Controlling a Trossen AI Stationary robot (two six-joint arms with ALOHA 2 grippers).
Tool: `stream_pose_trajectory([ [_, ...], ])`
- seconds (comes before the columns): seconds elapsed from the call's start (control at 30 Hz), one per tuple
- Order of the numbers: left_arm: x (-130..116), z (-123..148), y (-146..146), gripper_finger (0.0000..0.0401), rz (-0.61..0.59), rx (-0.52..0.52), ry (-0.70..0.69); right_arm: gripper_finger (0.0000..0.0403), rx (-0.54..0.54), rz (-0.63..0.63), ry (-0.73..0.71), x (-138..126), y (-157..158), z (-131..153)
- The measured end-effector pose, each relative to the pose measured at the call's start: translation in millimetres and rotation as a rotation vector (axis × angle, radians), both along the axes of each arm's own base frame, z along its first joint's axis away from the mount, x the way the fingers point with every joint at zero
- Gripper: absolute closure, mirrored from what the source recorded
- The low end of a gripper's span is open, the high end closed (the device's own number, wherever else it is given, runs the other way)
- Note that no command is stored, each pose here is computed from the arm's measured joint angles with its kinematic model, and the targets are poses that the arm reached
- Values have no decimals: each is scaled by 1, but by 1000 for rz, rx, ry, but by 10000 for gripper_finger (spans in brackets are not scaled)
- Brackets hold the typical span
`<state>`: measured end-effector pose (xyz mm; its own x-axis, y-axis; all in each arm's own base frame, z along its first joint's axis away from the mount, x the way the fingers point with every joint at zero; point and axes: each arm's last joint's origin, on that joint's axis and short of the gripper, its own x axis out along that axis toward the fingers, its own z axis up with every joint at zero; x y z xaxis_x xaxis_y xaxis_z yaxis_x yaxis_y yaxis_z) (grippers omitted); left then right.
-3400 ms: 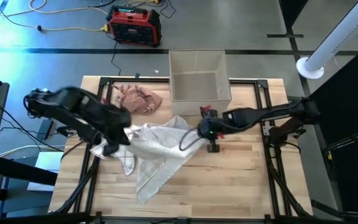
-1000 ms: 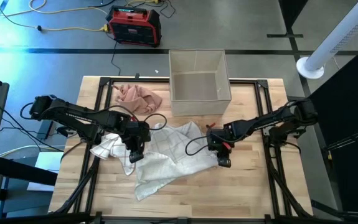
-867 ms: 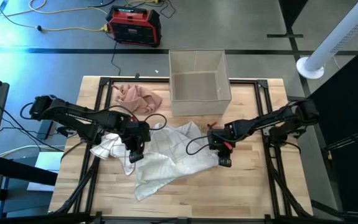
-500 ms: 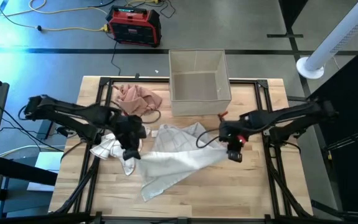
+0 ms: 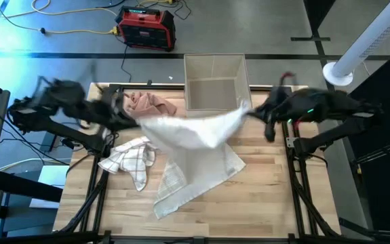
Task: Fold towel
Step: Fold the white striped towel
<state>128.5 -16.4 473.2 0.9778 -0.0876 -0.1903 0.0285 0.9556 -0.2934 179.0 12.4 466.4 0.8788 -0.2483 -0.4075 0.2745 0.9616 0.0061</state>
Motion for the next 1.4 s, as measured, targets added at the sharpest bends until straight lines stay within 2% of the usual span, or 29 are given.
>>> stream_pose_trajectory([
  [0.13,-7,24,6,394,136,147,-143,403,-154,-111,-118,-14,-6,32],
  [0.2,-8,35,9,394,264,247,-212,403,-248,-200,-153,-22,-10,48],
  [0.23,-8,44,11,394,337,280,-274,403,-269,-243,-216,-25,-12,59],
  [0.33,-10,49,16,394,493,371,-271,403,-320,-304,-265,-36,-16,74],
  [0.4,-11,52,16,394,509,377,-287,403,-308,-295,-314,-41,-16,82],
  [0.57,-10,54,11,394,361,283,-335,403,-199,-128,-403,-46,-7,91],
  [0.97,16,52,-32,394,-121,21,-374,403,44,504,-476,-45,48,93],
  [1.07,22,57,-47,394,-222,18,-436,403,48,637,-505,-43,68,94],
  [1.23,25,79,-64,394,-275,81,-508,403,-34,796,-606,-43,99,100],
  [1.3,26,90,-69,394,-289,100,-538,403,-65,836,-664,-47,108,104],
  [1.4,29,103,-76,394,-308,129,-555,403,-94,830,-712,-54,116,110],
])
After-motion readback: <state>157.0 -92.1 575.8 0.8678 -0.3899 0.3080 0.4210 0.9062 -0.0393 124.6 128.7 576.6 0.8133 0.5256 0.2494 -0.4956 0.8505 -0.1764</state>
